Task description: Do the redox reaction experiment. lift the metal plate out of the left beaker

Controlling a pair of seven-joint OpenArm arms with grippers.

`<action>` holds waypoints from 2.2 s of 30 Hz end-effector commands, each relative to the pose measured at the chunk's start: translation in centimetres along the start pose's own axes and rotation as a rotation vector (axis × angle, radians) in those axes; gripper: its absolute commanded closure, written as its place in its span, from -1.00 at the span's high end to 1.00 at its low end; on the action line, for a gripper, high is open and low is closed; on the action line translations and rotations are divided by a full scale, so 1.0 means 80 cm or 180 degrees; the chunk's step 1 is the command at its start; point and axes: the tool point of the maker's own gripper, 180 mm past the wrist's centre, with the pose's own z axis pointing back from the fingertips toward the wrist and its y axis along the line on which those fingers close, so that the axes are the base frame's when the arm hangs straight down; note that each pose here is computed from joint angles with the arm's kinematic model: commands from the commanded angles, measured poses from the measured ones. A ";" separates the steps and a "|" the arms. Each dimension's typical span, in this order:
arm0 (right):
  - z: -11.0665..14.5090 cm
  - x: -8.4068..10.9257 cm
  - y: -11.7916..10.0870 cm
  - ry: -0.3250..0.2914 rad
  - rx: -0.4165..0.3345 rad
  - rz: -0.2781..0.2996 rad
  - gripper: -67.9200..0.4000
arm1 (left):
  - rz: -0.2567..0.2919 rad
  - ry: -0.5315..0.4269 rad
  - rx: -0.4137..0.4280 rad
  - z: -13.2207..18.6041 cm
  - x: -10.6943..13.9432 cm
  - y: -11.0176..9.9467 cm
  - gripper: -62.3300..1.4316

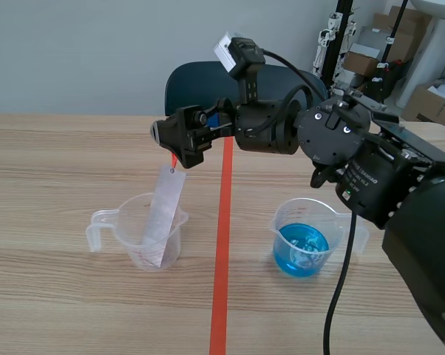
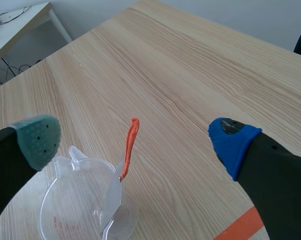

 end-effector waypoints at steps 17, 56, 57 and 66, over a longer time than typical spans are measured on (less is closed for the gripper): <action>0.005 0.025 -0.011 -0.0118 -0.0060 0.0103 1.00 | 0.0037 -0.0099 -0.0004 -0.001 0.008 -0.003 1.00; -0.015 0.007 0.004 0.0104 -0.0068 0.0036 -0.20 | 0.0037 -0.0111 -0.0004 -0.001 0.008 -0.003 1.00; -0.015 0.006 0.004 0.0117 -0.0076 0.0057 -0.27 | 0.0037 -0.0111 -0.0004 -0.001 0.008 -0.003 1.00; -0.015 0.009 0.001 0.0074 -0.0115 0.0181 -0.77 | 0.0037 -0.0111 -0.0004 -0.001 0.008 -0.003 1.00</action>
